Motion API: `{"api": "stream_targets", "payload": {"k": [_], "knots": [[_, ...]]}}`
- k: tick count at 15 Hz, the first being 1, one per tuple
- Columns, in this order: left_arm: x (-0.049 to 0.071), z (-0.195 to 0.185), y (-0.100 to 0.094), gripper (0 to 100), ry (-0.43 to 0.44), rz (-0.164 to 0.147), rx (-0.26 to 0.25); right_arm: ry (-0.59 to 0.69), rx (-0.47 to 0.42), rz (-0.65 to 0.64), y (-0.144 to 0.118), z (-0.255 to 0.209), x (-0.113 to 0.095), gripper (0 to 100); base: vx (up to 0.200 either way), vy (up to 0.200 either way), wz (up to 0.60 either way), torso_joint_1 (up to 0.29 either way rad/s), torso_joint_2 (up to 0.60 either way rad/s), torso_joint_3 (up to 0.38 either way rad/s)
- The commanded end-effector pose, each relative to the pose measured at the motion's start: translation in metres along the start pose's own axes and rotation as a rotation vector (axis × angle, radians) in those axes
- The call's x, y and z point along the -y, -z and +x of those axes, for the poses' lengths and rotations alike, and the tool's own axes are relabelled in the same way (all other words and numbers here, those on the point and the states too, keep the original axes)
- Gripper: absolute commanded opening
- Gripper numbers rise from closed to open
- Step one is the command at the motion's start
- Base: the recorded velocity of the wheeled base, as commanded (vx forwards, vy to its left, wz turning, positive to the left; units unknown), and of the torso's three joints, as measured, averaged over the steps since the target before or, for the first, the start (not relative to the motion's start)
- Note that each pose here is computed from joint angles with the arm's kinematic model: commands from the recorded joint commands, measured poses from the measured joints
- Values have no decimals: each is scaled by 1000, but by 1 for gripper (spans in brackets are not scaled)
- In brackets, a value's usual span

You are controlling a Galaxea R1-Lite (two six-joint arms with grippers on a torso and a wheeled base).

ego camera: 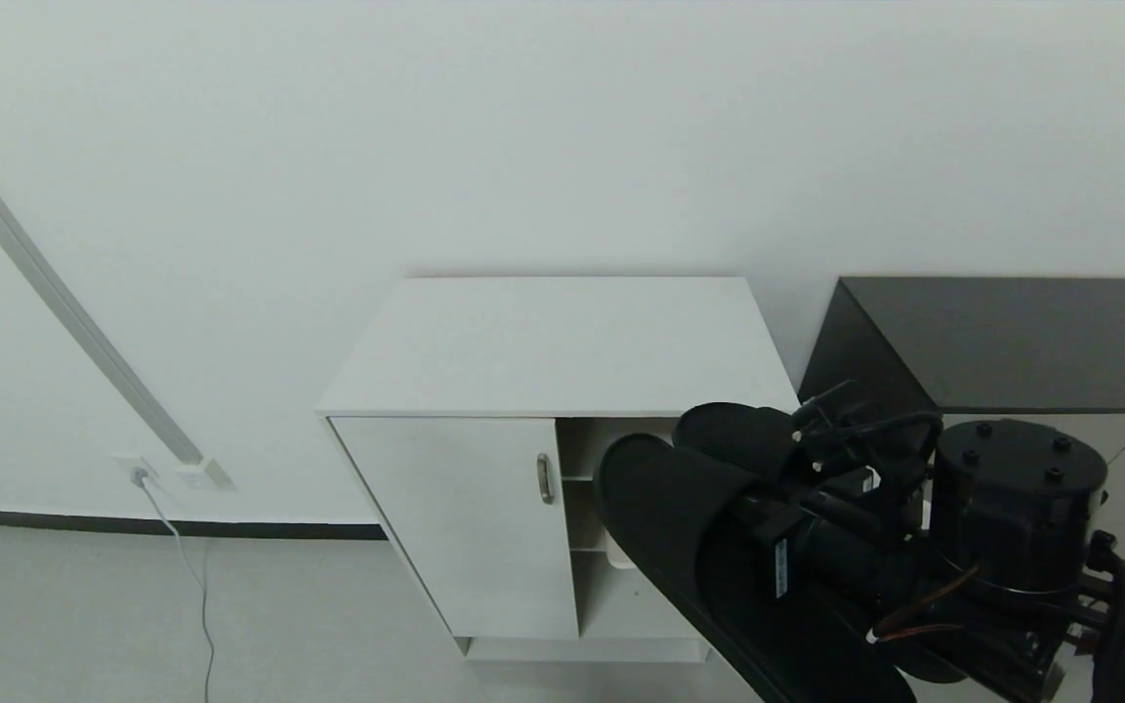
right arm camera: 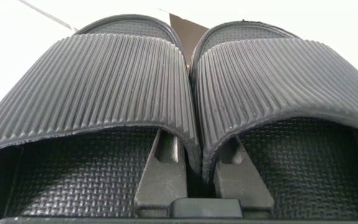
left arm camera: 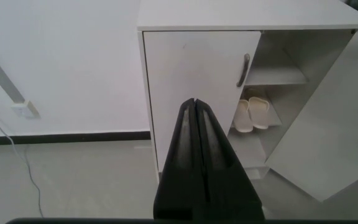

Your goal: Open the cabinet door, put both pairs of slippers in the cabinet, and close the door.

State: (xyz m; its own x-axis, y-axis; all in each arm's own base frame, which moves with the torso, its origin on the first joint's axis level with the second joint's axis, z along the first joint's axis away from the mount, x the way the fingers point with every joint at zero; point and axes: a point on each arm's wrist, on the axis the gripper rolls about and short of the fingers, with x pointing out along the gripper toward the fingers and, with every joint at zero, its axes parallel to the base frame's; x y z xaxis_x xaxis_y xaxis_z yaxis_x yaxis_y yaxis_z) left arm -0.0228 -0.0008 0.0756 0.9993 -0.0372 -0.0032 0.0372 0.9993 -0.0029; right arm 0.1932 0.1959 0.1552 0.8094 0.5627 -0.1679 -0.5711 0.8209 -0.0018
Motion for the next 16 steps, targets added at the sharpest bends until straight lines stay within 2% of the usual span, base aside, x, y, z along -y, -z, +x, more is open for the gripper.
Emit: {"api": "stream_targets", "payload": {"k": [1, 4, 16], "knots": [[0, 0, 0, 0, 1, 0, -1, -2, -3, -1, 1, 1, -1, 0, 0, 0, 0, 0, 0, 0], [0, 0, 0, 0, 1, 0, 0, -3, -12, -3, 3, 2, -2, 0, 0, 0, 0, -28, 59, 40], [0, 0, 0, 0, 1, -2, 0, -19, -23, -10, 7, 0, -7, 0, 0, 0, 0, -158, 363, 198]]}}
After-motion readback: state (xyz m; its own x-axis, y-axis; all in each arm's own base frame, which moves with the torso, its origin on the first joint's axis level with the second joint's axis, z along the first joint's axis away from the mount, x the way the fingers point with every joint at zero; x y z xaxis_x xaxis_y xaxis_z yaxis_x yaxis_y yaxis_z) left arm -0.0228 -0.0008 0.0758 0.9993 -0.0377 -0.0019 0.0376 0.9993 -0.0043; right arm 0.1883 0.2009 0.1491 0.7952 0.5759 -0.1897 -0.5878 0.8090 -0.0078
